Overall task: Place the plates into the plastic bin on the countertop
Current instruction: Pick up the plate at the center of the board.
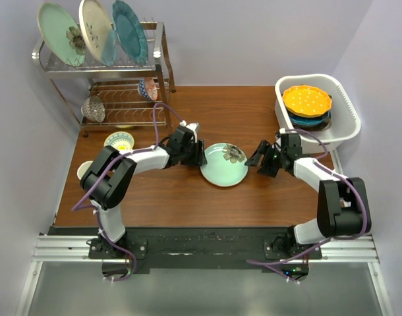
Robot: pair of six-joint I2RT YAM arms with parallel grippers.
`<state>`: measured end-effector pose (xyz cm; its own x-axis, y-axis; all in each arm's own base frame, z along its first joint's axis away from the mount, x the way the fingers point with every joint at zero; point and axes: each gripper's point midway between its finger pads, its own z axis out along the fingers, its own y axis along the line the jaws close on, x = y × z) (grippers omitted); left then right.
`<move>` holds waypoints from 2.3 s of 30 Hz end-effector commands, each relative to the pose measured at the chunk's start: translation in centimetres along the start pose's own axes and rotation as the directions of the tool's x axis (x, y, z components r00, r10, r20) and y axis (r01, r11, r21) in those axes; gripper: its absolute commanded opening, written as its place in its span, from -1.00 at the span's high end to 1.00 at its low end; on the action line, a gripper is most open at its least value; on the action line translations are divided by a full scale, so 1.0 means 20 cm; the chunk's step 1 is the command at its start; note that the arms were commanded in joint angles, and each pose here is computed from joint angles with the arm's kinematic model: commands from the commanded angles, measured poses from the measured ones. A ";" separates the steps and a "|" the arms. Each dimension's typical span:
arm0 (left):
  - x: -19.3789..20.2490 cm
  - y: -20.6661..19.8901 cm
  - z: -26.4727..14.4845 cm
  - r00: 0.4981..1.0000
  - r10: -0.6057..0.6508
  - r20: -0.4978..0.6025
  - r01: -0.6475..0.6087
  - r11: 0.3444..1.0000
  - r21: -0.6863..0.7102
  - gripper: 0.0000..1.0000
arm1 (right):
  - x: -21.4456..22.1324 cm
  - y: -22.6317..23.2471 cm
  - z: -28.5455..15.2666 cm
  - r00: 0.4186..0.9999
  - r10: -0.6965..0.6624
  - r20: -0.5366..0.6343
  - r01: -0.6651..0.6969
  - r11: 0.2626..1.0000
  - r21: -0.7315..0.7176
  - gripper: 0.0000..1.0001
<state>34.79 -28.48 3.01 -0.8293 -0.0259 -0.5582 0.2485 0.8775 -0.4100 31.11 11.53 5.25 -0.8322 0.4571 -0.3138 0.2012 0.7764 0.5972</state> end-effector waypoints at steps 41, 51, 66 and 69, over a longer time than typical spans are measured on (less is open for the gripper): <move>-0.05 -0.03 0.02 1.000 -0.002 0.021 0.002 1.000 0.029 -0.25 | 0.22 -0.03 0.23 0.997 0.066 -0.035 -0.070 0.986 -0.151 1.00; -0.14 0.02 -0.11 0.997 0.008 0.071 -0.003 0.997 -0.072 -0.52 | 0.21 -0.03 0.21 0.998 0.061 -0.020 -0.063 0.987 -0.146 1.00; -0.43 -0.13 -0.53 0.946 0.023 0.322 -0.020 1.000 -0.012 -0.79 | 0.18 0.02 0.15 0.998 0.059 0.003 -0.058 0.985 -0.162 1.00; -0.46 -0.16 -0.61 0.924 0.018 0.381 -0.028 0.999 0.020 -0.82 | 0.18 0.04 0.13 0.998 0.060 0.005 -0.059 0.984 -0.166 1.00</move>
<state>35.32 -25.68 14.72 -0.6650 -0.1413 -0.7333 0.2450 0.8863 -0.3930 30.34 15.46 2.87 -0.8182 0.5130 -0.2597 0.1516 0.6280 0.7633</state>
